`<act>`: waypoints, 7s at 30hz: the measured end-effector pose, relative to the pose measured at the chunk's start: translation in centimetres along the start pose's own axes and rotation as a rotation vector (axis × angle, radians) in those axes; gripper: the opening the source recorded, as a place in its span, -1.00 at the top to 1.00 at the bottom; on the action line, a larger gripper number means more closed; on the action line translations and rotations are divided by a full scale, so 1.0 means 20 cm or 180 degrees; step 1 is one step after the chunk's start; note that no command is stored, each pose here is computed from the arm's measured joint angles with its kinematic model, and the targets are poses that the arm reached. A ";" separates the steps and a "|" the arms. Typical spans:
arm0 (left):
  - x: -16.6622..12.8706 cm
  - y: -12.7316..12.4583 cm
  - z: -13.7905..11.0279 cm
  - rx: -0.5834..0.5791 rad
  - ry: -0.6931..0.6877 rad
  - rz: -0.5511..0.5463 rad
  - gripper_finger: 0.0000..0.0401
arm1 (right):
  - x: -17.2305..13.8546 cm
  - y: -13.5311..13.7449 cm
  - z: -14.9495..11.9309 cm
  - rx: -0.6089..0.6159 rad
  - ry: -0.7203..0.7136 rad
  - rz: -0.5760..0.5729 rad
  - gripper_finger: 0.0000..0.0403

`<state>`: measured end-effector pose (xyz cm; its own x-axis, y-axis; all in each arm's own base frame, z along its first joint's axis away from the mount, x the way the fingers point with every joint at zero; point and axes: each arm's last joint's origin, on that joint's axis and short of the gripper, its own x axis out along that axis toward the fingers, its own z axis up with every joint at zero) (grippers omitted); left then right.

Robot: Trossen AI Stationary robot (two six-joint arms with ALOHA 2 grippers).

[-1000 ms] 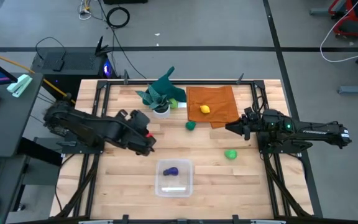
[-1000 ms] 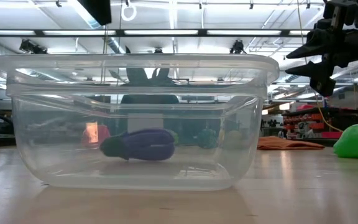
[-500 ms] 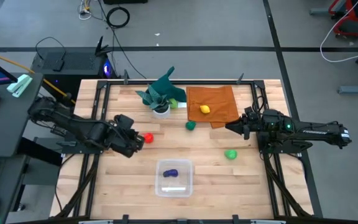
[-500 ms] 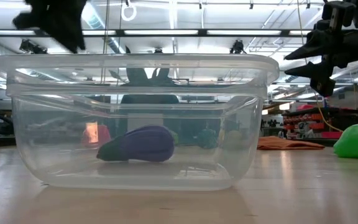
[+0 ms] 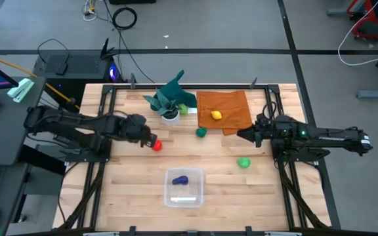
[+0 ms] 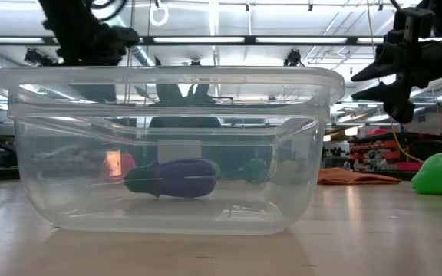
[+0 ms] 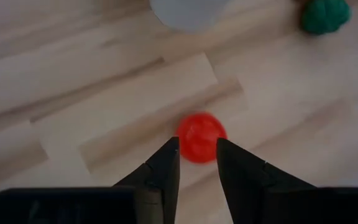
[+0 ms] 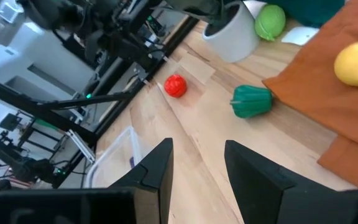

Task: Pick and placing Produce into tupperware
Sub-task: Put the tomato into the transparent bin

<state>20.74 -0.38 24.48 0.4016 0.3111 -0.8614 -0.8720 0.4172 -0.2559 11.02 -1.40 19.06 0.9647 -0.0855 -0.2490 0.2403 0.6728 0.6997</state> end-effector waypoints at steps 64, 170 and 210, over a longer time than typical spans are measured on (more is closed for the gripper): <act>0.59 -0.13 -0.03 0.0348 0.1181 0.0156 -1.00 | 0.03 -0.01 -0.01 0.0236 0.0100 -0.0104 0.45; 0.11 -0.73 -0.09 0.0479 0.0338 -0.1145 -0.32 | 0.03 0.00 -0.02 0.0227 0.0280 0.0039 0.45; 0.01 -0.95 -0.70 0.0449 -0.0337 -0.1887 -0.32 | 0.01 0.16 -0.10 0.0874 0.0864 0.0933 0.45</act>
<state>33.36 -20.20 23.05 0.8384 0.0718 -0.5403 -0.4496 0.6516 -0.6110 11.76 2.29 19.95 0.9419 0.2981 -0.1551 0.0172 0.4180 0.9083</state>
